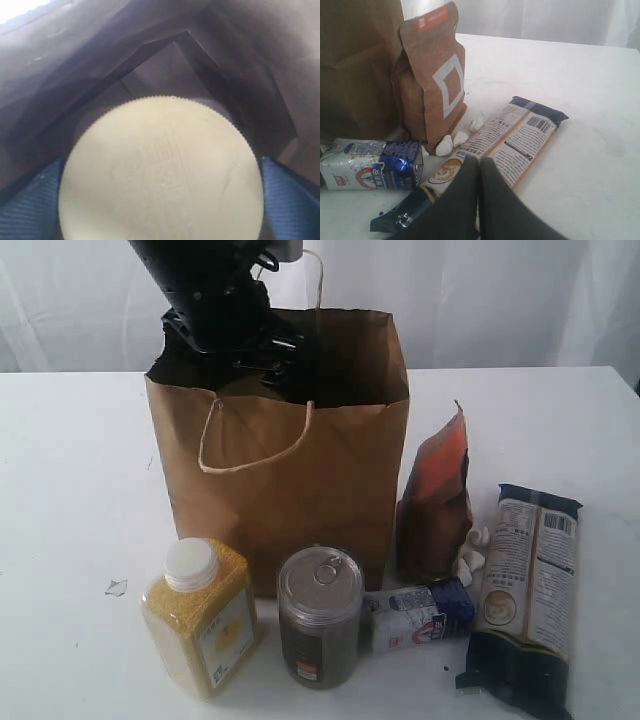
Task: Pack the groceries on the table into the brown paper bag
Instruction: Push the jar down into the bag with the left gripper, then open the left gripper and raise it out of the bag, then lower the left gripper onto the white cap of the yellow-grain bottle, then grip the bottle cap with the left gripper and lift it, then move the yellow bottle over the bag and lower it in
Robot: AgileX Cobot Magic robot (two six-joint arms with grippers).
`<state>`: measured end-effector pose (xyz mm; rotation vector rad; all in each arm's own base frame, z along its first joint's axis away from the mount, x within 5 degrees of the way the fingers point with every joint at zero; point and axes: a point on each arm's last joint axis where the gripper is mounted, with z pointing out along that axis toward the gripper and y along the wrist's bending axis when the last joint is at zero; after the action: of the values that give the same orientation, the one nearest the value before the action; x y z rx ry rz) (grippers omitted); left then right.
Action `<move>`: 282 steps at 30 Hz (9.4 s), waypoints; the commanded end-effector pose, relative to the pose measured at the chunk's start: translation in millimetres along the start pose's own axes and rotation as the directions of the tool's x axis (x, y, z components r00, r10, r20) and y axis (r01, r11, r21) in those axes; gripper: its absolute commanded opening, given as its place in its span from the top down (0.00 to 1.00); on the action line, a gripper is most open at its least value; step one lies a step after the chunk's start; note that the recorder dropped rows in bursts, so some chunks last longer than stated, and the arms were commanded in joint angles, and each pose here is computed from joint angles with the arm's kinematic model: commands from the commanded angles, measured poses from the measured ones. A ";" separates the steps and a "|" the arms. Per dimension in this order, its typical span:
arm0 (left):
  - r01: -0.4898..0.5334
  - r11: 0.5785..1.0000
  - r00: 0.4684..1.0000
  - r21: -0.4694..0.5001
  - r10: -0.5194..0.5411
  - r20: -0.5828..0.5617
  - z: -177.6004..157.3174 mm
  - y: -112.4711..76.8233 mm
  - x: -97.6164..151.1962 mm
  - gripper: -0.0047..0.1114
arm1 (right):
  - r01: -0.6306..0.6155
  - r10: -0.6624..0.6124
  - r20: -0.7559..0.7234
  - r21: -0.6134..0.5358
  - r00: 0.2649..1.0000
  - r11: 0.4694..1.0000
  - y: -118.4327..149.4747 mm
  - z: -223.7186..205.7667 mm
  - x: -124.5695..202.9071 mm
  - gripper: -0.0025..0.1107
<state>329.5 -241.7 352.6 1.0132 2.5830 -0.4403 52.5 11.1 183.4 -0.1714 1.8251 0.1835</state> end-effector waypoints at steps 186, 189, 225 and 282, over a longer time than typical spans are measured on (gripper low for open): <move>0.110 0.992 0.986 0.068 -0.100 -0.131 41.3 -15.0 159.4 0.42 | 0.007 -0.007 0.004 0.002 1.000 1.000 -0.2 0.1 1.1 0.98; 0.106 0.992 0.987 0.067 -0.097 -0.130 41.3 -14.8 159.3 0.66 | 0.007 -0.007 0.004 0.002 1.000 1.000 -0.2 0.1 1.1 0.98; -0.103 0.979 0.975 -0.177 0.064 -0.211 -56.6 -14.7 185.6 0.96 | 0.009 -0.009 0.004 0.002 1.000 1.000 -0.3 0.1 1.1 0.98; 0.015 1.000 0.616 0.023 -0.028 0.787 -151.3 -38.8 23.0 0.96 | 0.009 -0.009 0.004 0.002 1.000 1.000 -0.3 0.1 1.1 0.98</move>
<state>256.6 -192.3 474.9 0.5885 1.8725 -0.6782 52.6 11.0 183.4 -0.1711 1.8251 0.1828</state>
